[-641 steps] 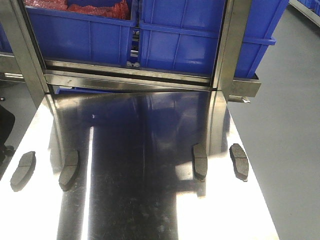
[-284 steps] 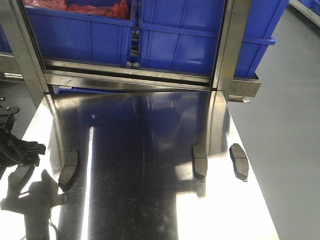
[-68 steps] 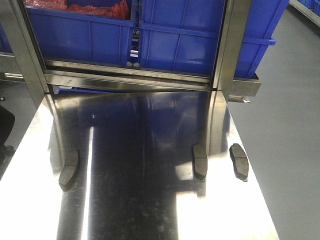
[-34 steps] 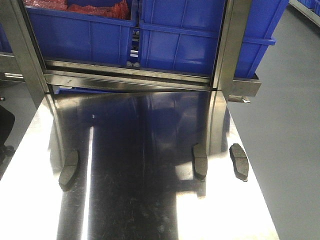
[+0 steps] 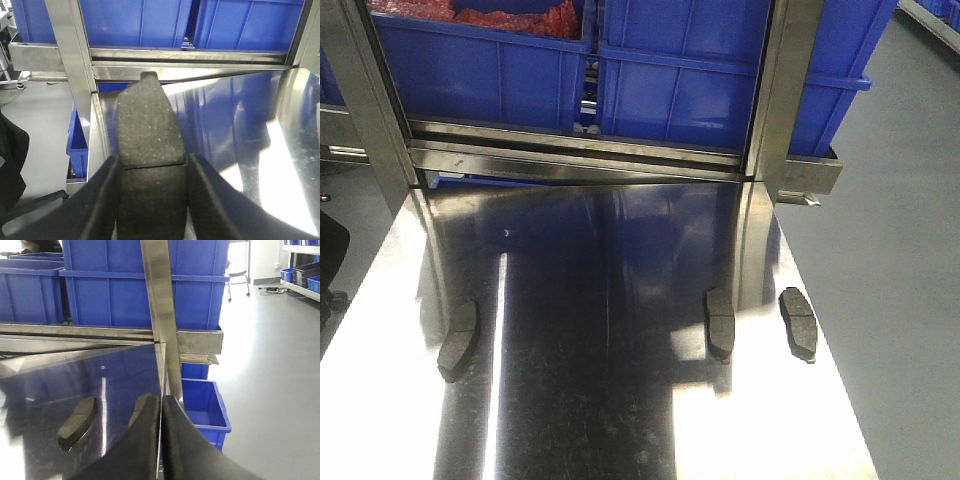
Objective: Move and align brake pads A on conveyor
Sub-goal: 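Lift the grasped brake pad off the table with the left gripper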
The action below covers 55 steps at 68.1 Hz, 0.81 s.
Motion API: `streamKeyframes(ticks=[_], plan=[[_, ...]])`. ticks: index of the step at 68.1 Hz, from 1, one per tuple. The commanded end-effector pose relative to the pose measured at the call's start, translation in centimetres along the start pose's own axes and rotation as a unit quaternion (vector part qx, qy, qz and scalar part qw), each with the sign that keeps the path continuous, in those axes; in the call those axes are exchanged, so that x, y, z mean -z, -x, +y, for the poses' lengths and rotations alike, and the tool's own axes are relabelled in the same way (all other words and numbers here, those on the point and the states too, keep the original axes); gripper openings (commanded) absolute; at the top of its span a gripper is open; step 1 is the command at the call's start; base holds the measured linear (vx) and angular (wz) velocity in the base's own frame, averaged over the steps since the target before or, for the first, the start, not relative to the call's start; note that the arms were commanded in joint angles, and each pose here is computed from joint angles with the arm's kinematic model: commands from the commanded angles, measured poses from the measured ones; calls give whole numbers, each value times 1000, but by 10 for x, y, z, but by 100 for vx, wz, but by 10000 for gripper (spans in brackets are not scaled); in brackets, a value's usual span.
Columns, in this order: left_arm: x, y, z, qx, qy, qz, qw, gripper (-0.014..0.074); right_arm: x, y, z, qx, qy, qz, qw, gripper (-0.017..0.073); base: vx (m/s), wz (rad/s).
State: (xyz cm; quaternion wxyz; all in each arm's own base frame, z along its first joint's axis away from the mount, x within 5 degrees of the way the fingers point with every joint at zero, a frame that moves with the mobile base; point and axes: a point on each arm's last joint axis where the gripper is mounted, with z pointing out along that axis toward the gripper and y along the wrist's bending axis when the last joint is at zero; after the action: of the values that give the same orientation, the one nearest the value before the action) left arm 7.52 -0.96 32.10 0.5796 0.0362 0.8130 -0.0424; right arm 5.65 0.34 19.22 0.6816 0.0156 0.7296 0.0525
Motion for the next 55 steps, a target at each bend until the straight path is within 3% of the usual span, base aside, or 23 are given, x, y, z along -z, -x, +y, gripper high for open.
streamKeyframes(ticks=[1,55], plan=[[4,18,0,2,-2,-65,998,72,0,0,-1,4,-3,-34,999,-8,0,0],[4,18,0,2,-2,-65,998,72,0,0,-1,4,-3,-34,999,-8,0,0]])
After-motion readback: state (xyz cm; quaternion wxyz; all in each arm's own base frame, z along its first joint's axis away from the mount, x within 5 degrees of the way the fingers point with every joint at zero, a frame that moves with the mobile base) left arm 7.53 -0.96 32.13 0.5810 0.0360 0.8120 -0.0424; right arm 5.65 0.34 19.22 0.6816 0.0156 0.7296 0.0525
